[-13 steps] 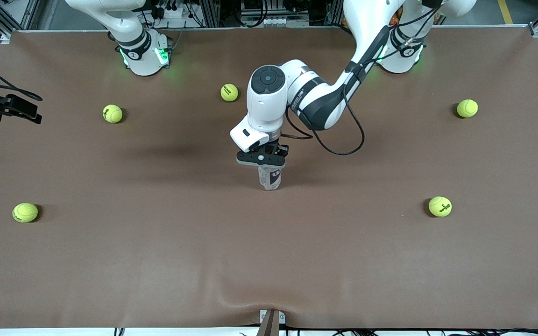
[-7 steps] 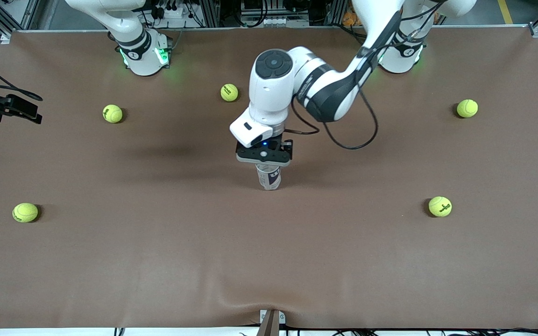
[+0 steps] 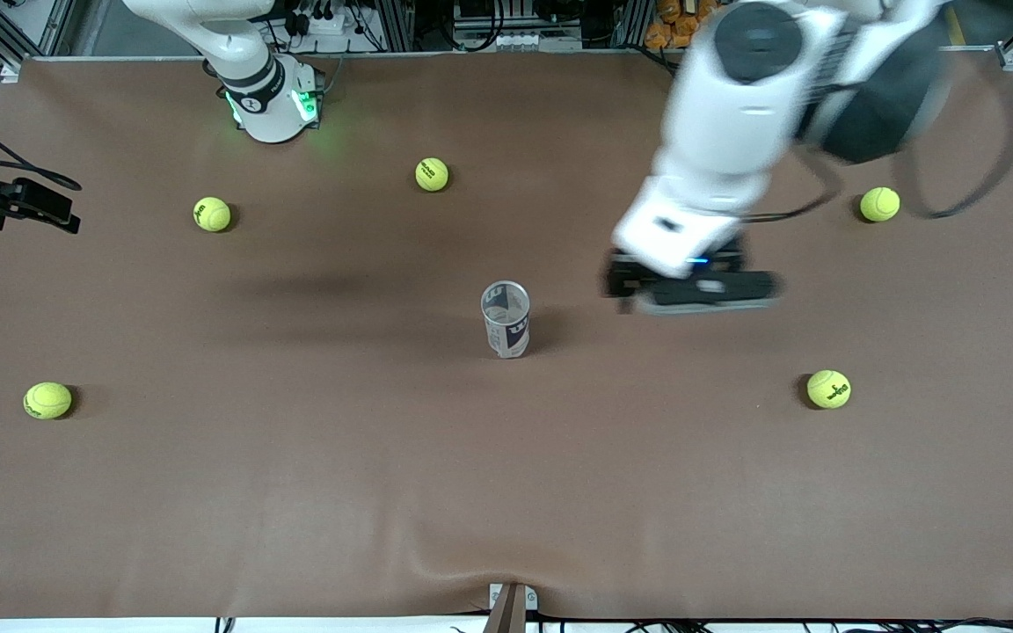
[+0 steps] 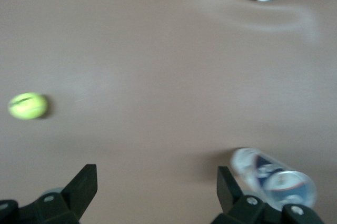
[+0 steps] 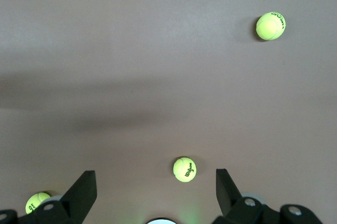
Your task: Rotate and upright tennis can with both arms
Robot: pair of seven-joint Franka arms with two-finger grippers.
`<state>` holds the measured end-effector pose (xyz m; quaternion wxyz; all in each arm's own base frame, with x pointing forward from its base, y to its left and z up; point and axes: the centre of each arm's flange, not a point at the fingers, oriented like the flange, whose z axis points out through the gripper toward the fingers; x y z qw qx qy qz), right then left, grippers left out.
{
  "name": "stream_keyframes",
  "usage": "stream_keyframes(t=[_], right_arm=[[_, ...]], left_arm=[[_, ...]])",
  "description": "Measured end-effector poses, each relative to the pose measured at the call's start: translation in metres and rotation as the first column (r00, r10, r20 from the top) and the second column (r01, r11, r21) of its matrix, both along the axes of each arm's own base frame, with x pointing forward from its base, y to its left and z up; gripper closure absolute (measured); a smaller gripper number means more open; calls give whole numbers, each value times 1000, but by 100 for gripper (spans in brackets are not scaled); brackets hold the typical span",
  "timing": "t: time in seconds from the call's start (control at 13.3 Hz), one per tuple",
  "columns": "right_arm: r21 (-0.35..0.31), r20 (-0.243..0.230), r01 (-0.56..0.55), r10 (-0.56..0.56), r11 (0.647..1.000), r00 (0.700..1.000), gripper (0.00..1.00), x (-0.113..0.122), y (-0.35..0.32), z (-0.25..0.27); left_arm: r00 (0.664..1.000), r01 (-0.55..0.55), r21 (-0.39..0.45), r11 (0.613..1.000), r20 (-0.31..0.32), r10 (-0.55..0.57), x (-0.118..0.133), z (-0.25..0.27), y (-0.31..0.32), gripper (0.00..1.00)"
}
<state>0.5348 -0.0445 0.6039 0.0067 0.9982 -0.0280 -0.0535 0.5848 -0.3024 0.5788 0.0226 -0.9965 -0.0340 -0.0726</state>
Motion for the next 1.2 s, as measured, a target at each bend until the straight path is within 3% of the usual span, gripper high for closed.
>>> stream_keyframes(t=[0.23,0.75,1.2], right_arm=[[-1,14,-2,2,1000,1000,0,2,1,1],[-1,18,-6,6,1000,1000,0,2,3,1],[-1,17,-6,6,1000,1000,0,2,3,1]], left_arm=[[997,-8,51,999,-81,12,6,18,80,0],[993,-12,12,1000,-113,14,-10,44,227,0],[992,-1,0,1000,-125,1,-21,46,268,0]])
